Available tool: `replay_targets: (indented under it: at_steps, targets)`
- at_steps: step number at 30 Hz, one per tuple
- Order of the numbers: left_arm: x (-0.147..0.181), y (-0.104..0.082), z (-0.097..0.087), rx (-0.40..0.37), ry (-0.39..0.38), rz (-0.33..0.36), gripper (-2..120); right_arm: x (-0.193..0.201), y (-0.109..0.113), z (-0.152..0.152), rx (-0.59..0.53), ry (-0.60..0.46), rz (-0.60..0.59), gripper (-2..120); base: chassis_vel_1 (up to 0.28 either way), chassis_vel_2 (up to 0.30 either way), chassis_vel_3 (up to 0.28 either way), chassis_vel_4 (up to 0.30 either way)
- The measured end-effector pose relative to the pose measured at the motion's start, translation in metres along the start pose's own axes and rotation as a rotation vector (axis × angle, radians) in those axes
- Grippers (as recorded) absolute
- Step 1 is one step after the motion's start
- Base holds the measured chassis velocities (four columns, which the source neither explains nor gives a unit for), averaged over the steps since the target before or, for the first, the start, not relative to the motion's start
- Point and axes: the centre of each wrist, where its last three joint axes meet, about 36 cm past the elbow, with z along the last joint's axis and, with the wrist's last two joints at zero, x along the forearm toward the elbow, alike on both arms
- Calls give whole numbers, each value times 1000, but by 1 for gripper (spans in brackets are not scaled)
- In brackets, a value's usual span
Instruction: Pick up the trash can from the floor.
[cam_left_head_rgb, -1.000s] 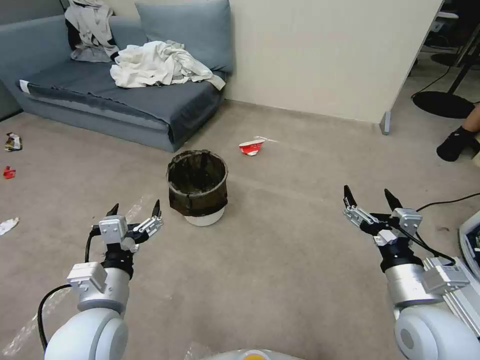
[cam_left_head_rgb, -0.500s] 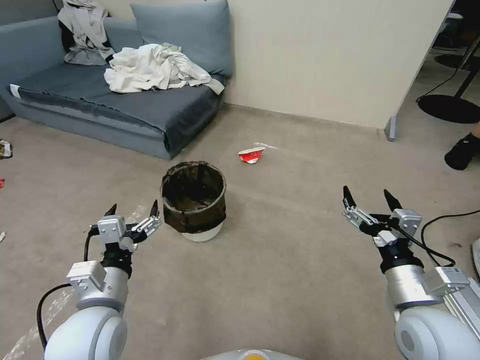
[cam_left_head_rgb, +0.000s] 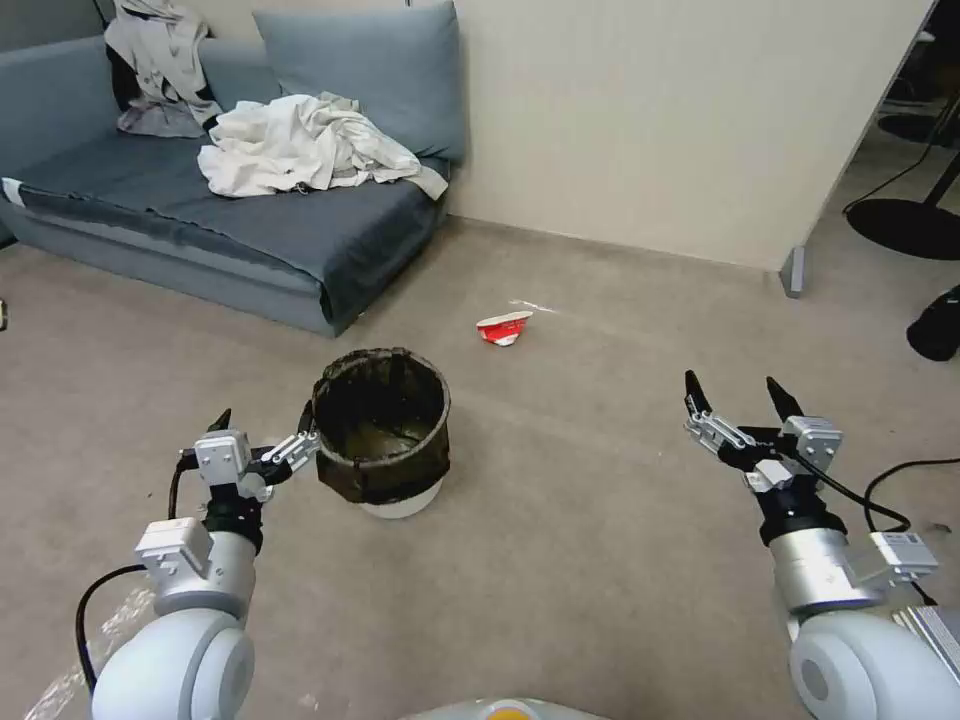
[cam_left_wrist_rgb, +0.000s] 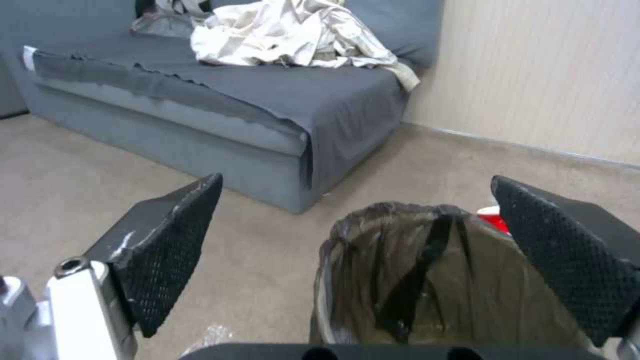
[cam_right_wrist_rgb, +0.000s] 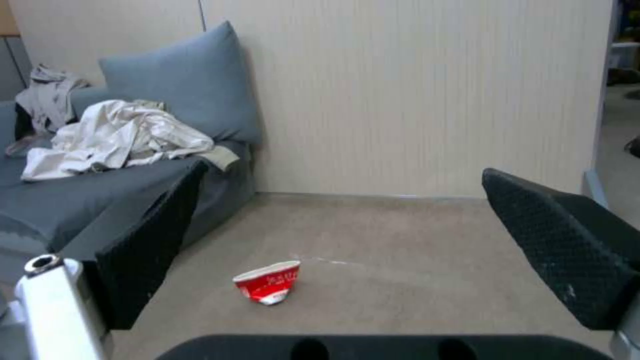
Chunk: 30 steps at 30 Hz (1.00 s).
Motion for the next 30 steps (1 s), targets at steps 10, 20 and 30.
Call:
replay_targets:
  at_steps: [10, 20, 30]
  targets:
    - [-19, 5, 3, 25, 84, -7, 100, -5, 1, 3, -5, -16, -27, 100, -53, 53, 51, -54]
    - [-81, 16, 9, 47, 325, -40, 100, -3, 0, 3, -4, -23, -25, 100, 0, 0, 0, 0]
    - [-135, 14, 22, 55, 492, -13, 100, 1, -2, 2, -4, -25, -6, 100, 0, 0, 0, 0]
